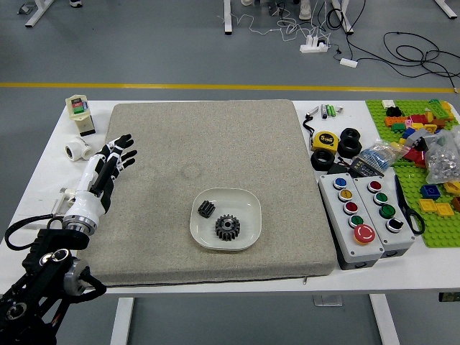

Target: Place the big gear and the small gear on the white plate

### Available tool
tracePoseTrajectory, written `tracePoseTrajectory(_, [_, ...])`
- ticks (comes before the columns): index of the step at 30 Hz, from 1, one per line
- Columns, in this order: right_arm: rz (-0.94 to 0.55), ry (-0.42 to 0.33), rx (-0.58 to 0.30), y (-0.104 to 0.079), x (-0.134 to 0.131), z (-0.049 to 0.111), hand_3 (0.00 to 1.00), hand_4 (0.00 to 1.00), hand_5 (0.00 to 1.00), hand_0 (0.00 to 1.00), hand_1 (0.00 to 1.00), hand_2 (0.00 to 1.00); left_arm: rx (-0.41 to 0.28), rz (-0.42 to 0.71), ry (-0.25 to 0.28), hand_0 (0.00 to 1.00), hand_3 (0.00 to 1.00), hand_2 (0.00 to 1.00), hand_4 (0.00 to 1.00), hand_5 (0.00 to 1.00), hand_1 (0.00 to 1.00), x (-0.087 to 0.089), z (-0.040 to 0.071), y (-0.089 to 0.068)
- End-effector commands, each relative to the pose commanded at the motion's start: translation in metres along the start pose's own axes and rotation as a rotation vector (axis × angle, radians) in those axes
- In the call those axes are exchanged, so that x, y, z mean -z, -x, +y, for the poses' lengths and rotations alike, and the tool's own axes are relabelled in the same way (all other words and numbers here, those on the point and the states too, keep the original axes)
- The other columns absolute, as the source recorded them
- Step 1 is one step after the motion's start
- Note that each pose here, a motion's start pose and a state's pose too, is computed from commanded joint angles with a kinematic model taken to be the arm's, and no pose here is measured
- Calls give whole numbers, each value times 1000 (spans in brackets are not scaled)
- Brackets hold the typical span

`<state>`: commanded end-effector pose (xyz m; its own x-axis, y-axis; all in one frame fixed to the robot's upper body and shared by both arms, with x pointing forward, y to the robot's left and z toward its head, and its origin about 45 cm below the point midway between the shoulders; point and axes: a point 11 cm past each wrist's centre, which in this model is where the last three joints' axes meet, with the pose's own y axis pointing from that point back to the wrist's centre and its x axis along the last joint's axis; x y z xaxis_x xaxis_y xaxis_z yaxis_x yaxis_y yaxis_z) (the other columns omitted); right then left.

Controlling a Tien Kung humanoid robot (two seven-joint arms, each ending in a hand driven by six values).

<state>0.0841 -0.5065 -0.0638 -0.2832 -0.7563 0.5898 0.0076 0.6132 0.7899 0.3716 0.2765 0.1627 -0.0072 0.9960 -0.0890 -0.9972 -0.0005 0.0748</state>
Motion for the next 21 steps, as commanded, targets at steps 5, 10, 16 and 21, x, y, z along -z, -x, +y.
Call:
tracePoseTrajectory(5, [0, -1, 1, 0, 1, 0, 551, 755, 652, 603, 612, 700, -9, 9, 5, 821, 838, 901, 789, 880, 853, 0, 0, -2])
tracePoseTrajectory(10, [-1, -1, 1, 0, 1, 0, 550, 755, 654, 604, 613, 701, -7, 4, 3, 832, 834, 907, 784, 911, 854, -1, 0, -3])
tracePoseTrajectory(16, [-2, -2, 2, 0, 2, 0, 550, 754, 655, 601, 612, 701, 2, -11, -2, 828, 831, 904, 786, 910, 847, -2, -2, -4])
tracePoseTrajectory(21, [-4, -4, 2, 0, 3, 1, 550, 754, 655, 601, 612, 701, 52, -72, -32, 828, 831, 904, 786, 910, 847, -5, -4, -4])
